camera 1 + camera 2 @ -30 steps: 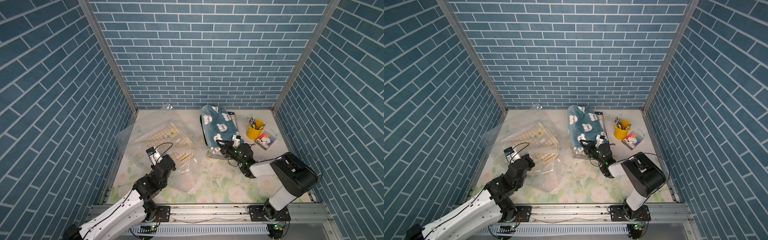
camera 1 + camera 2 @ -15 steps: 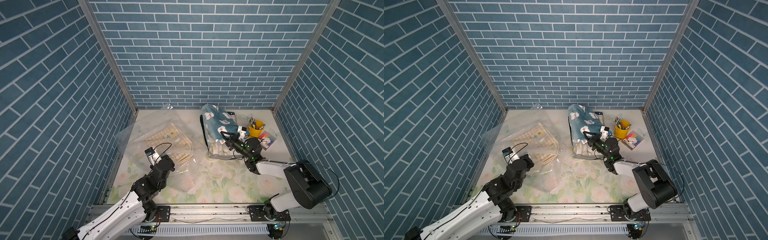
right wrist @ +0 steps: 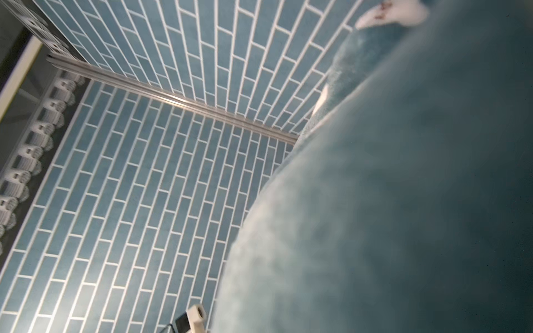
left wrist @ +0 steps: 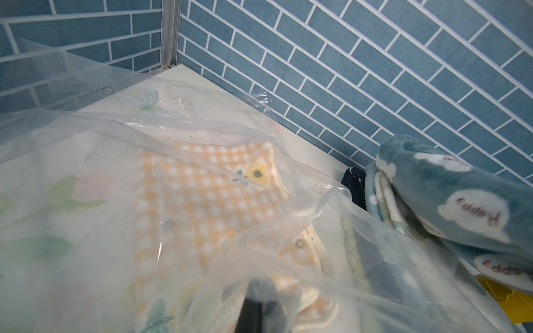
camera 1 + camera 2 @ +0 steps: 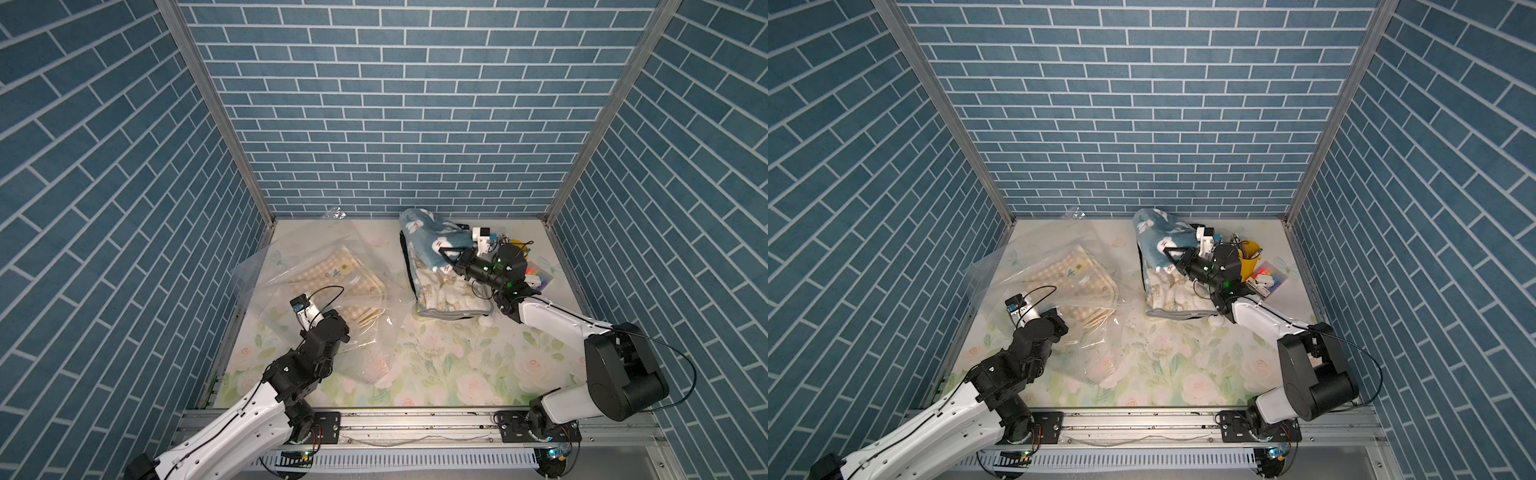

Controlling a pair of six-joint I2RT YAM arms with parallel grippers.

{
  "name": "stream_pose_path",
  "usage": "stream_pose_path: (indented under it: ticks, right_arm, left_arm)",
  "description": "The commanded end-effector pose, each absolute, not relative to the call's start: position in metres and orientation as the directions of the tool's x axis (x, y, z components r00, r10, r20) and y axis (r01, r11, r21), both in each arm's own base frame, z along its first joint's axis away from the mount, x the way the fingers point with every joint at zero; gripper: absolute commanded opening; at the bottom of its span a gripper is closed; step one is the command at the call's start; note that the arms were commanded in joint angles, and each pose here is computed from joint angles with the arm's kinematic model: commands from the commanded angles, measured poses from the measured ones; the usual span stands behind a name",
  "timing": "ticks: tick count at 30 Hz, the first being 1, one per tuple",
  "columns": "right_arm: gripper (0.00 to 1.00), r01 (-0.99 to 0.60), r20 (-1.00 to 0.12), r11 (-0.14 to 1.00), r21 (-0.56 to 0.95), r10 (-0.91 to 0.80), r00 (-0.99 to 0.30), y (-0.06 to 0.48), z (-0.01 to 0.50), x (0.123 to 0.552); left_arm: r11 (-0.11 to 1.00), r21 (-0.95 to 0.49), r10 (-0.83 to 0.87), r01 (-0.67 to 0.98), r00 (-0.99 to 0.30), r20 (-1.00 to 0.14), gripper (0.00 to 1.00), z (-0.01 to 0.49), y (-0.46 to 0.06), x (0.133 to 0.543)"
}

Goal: Take the blanket out of the vacuum bag
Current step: Place the blanket at the center of the board.

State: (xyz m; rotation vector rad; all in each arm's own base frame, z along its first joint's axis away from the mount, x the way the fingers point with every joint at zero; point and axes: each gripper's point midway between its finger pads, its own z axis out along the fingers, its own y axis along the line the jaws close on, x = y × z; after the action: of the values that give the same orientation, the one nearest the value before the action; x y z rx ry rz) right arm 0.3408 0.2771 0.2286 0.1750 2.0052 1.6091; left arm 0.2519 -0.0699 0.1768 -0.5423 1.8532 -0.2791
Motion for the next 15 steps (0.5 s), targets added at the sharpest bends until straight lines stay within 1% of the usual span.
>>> stream_pose_path:
  ticks: [1, 3, 6, 7, 8, 10, 13, 14, 15]
  right_arm:
    - [0.00, -0.262, -0.384, 0.364, 0.894, 0.319, -0.867, 0.282, 0.193, 0.305]
    - [0.00, -0.235, -0.380, 0.418, 0.878, 0.307, -0.873, 0.274, 0.171, 0.293]
    - [0.00, -0.196, -0.354, 0.451, 0.871, 0.297, -0.887, 0.266, 0.146, 0.280]
    - [0.04, -0.191, -0.342, 0.443, 0.876, 0.293, -0.893, 0.267, 0.141, 0.275]
    - [0.12, -0.182, -0.324, 0.429, 0.885, 0.285, -0.902, 0.268, 0.137, 0.271]
    - [0.21, -0.181, -0.309, 0.402, 0.898, 0.280, -0.909, 0.270, 0.136, 0.266]
    - [0.44, -0.179, -0.303, 0.380, 0.907, 0.298, -0.905, 0.268, 0.140, 0.263]
    - [0.50, -0.182, -0.303, 0.377, 0.908, 0.294, -0.906, 0.267, 0.141, 0.262]
    - [0.53, -0.187, -0.303, 0.371, 0.910, 0.286, -0.909, 0.268, 0.143, 0.258]
  left_arm:
    - [0.870, -0.431, -0.484, -0.240, -0.247, -0.840, 0.00, 0.177, -0.064, 0.251]
    - [0.871, -0.430, -0.483, -0.238, -0.243, -0.842, 0.00, 0.180, -0.064, 0.251]
    - [0.872, -0.429, -0.481, -0.237, -0.246, -0.842, 0.00, 0.179, -0.064, 0.251]
    - [0.871, -0.431, -0.482, -0.236, -0.245, -0.841, 0.00, 0.179, -0.065, 0.252]
    - [0.871, -0.431, -0.483, -0.236, -0.247, -0.840, 0.00, 0.179, -0.065, 0.252]
    - [0.870, -0.431, -0.484, -0.239, -0.248, -0.839, 0.00, 0.180, -0.065, 0.252]
    - [0.871, -0.426, -0.481, -0.243, -0.247, -0.841, 0.00, 0.181, -0.064, 0.252]
    - [0.871, -0.425, -0.480, -0.245, -0.243, -0.843, 0.00, 0.182, -0.063, 0.252]
    - [0.870, -0.425, -0.480, -0.250, -0.237, -0.844, 0.00, 0.184, -0.062, 0.252]
